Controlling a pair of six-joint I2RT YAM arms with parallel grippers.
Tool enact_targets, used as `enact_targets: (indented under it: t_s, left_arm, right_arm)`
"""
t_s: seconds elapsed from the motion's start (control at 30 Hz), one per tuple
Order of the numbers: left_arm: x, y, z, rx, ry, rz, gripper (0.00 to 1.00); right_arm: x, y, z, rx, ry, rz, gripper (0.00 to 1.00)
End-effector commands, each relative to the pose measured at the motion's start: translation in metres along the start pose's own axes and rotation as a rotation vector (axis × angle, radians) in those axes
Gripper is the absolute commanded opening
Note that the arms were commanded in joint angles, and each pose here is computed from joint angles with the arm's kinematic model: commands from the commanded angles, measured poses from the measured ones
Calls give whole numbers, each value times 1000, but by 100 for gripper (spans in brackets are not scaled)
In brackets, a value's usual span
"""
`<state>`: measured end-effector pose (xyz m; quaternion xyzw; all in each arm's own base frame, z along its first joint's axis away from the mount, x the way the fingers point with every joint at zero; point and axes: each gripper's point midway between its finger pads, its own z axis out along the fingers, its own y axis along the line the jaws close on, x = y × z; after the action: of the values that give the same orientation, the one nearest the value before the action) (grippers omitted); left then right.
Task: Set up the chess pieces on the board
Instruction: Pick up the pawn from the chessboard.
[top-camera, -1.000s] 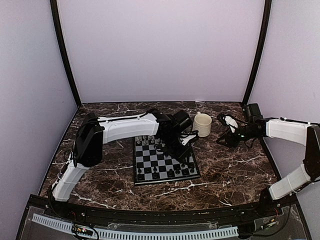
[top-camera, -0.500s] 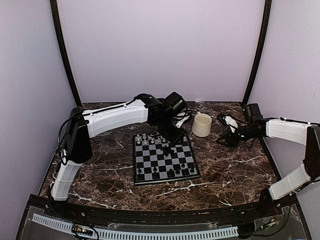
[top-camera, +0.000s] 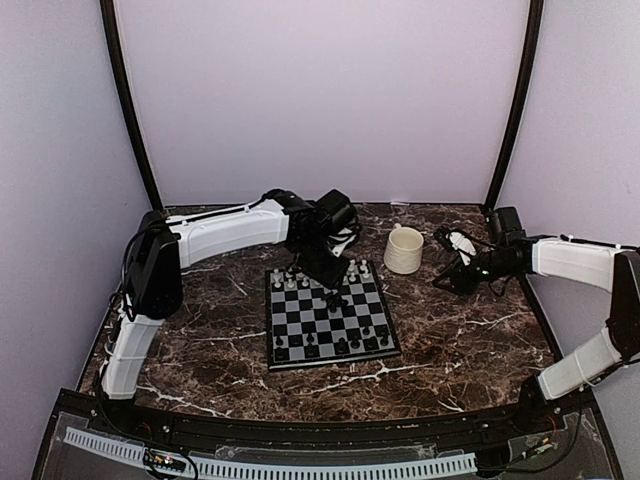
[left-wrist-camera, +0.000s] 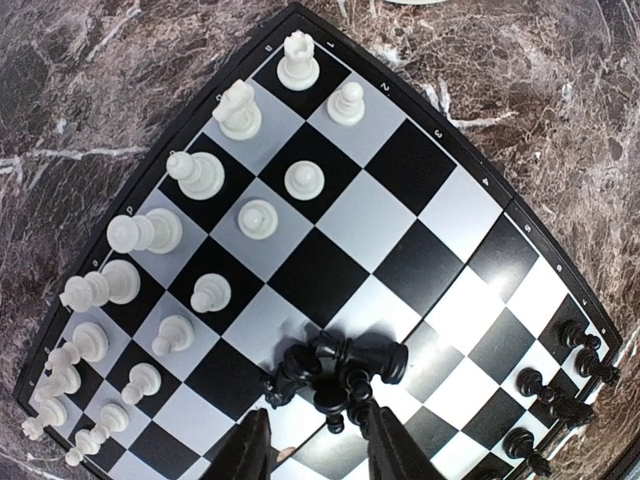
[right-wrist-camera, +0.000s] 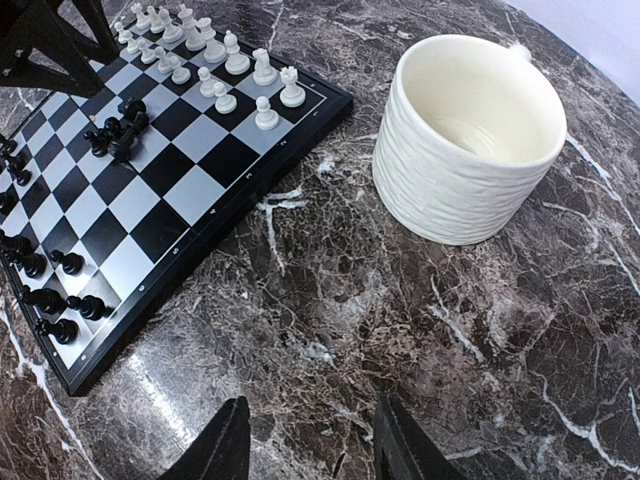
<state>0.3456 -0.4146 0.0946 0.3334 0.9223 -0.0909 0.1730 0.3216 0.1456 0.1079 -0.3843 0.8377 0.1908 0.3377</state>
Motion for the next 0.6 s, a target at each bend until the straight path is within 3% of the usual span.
enact_targets:
  t_s: [0.0,0.57]
  left_arm:
    - [9,-4,-12,15,21,1,36]
    - [31,-18,9,97,113,-6,29]
  right_arm:
    - [4,-1,3,1,6,-2,43]
    - [4,-2,3,1,7,-1,43]
